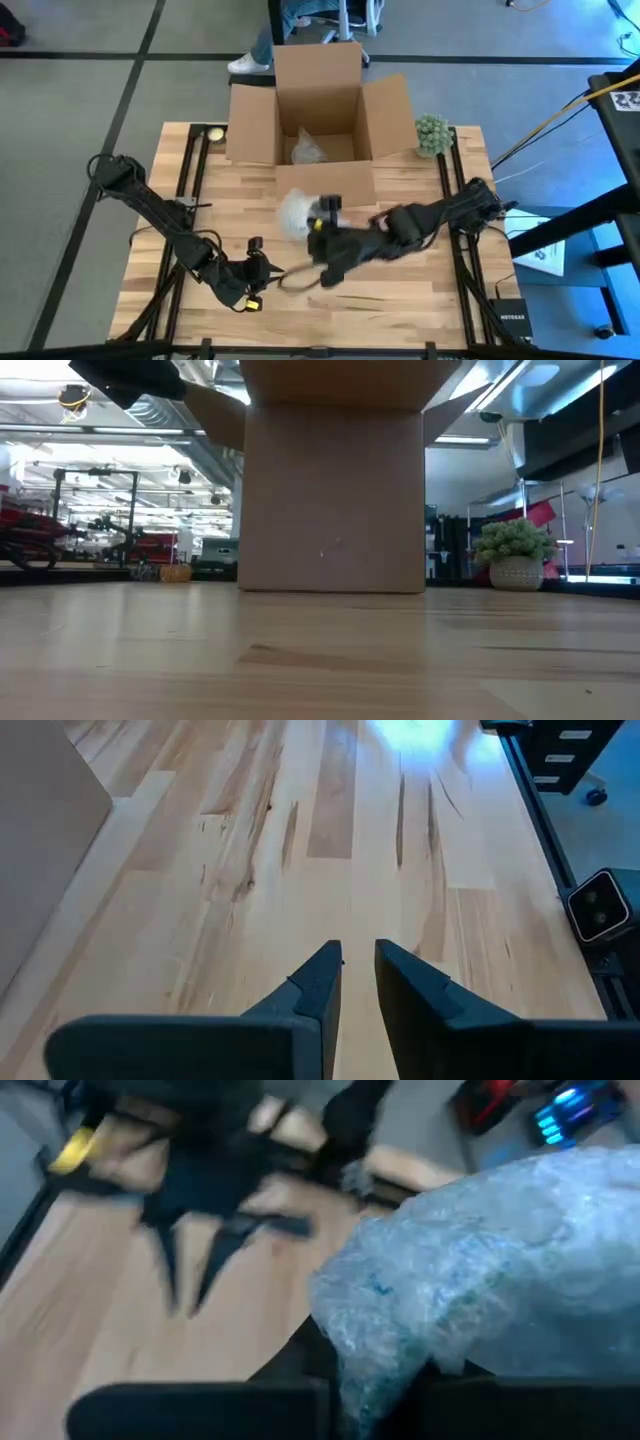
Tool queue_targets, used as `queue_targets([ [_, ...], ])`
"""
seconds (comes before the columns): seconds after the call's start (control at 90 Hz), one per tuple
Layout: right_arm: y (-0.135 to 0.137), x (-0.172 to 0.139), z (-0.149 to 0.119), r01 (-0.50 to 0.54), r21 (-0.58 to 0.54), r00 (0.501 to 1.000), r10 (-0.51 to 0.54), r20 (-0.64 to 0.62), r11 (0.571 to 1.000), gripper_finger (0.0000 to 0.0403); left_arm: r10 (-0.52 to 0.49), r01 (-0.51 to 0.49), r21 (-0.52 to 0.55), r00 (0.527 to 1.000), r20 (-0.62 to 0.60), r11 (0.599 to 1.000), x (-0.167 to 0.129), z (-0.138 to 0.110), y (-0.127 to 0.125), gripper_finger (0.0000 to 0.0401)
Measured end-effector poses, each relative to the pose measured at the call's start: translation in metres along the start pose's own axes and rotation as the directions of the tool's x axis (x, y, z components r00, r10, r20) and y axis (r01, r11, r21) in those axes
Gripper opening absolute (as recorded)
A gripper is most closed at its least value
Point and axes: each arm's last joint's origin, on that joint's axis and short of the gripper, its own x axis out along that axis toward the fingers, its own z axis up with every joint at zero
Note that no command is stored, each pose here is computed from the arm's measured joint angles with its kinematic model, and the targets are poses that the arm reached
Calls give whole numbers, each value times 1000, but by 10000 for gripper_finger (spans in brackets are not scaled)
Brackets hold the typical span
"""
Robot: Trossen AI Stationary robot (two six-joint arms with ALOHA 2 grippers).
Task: Wrap mug
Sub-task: Put the white wrapped mug into the box
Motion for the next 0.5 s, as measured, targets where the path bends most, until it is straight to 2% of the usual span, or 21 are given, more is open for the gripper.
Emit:
queue_targets([
  [0.089, -39, -3, 1, 101, 64, 995, -101, 7, 993, 12, 0, 0, 1, 1000, -1, 1000, 0, 0, 0, 49],
  [0.244, -108, 20, -13, 234, 165, 972, -225, -72, 958, 11, 1, -1, 0, 1000, -1, 1000, 0, 0, 0, 49],
  [0.389, -173, 43, -36, 255, 315, 965, -221, -141, 914, 11, 1, -1, 2, 1000, -3, 1000, 0, 0, 0, 49],
  [0.5, -208, 73, -61, 262, 408, 958, -186, -217, 874, 11, 3, -3, 14, 1000, -5, 1000, 0, -1, 0, 49],
])
